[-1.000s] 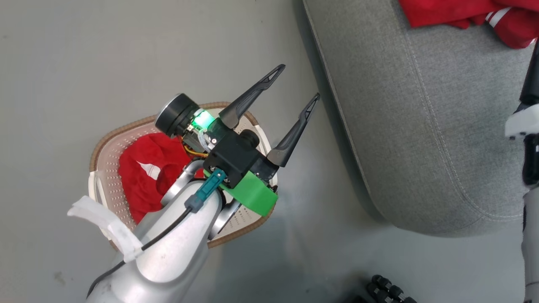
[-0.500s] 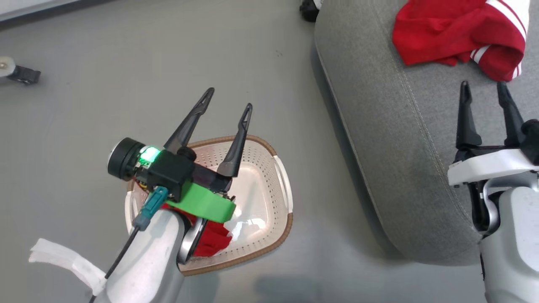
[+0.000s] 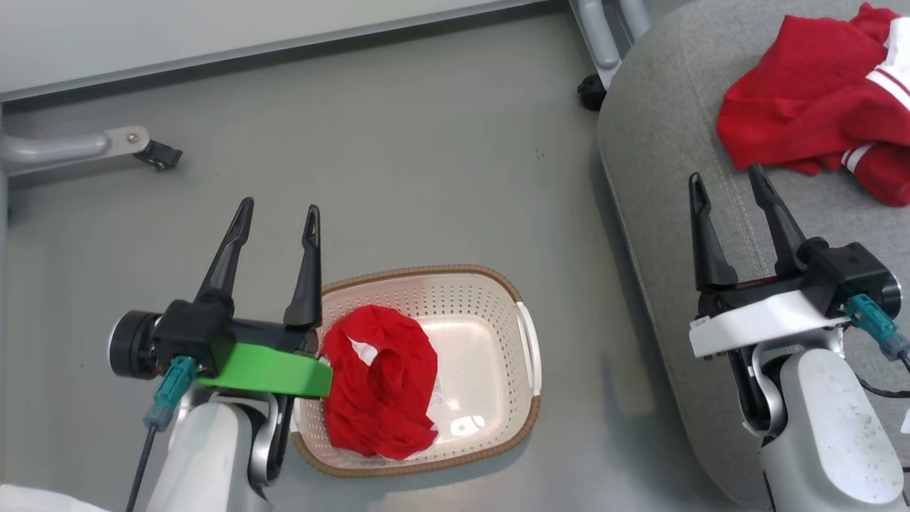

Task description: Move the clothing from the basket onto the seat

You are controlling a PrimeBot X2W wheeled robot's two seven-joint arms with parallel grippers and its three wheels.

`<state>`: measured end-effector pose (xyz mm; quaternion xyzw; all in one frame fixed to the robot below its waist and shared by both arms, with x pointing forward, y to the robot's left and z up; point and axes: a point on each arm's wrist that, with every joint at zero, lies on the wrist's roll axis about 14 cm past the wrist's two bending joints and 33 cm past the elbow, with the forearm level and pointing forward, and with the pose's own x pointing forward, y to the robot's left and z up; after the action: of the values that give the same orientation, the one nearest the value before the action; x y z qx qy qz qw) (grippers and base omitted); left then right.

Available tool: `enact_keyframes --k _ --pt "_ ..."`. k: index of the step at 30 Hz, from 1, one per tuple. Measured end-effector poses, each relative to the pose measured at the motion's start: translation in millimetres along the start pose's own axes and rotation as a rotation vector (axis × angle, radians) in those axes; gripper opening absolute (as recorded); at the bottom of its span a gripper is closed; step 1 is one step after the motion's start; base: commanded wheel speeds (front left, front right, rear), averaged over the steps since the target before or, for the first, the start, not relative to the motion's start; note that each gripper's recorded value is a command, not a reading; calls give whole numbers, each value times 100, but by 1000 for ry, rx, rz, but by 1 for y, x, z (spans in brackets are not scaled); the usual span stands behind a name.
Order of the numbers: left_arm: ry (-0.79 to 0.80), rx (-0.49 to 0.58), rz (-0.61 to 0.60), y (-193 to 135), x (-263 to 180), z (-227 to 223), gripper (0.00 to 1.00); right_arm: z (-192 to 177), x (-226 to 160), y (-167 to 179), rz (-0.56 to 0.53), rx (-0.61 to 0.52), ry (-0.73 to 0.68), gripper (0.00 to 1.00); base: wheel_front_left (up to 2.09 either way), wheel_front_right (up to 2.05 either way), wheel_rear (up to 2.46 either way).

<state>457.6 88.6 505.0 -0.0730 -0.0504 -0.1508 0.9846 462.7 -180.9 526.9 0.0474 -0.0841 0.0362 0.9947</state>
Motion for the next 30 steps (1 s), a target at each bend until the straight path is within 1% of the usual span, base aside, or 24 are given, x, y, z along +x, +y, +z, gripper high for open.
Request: enact_keyframes --k 6,12,23,30 --pt "-11 20 123 32 -30 13 100 8 -8 24 57 20 -15 100 0 0 0" --pt "-27 36 197 50 -53 24 100 12 -17 39 90 33 -20 100 0 0 0" --pt "-35 56 245 58 -84 33 100 19 -38 58 137 58 -26 100 0 0 0" --pt "-45 62 259 60 -95 38 100 21 -51 64 151 63 -23 100 0 0 0"
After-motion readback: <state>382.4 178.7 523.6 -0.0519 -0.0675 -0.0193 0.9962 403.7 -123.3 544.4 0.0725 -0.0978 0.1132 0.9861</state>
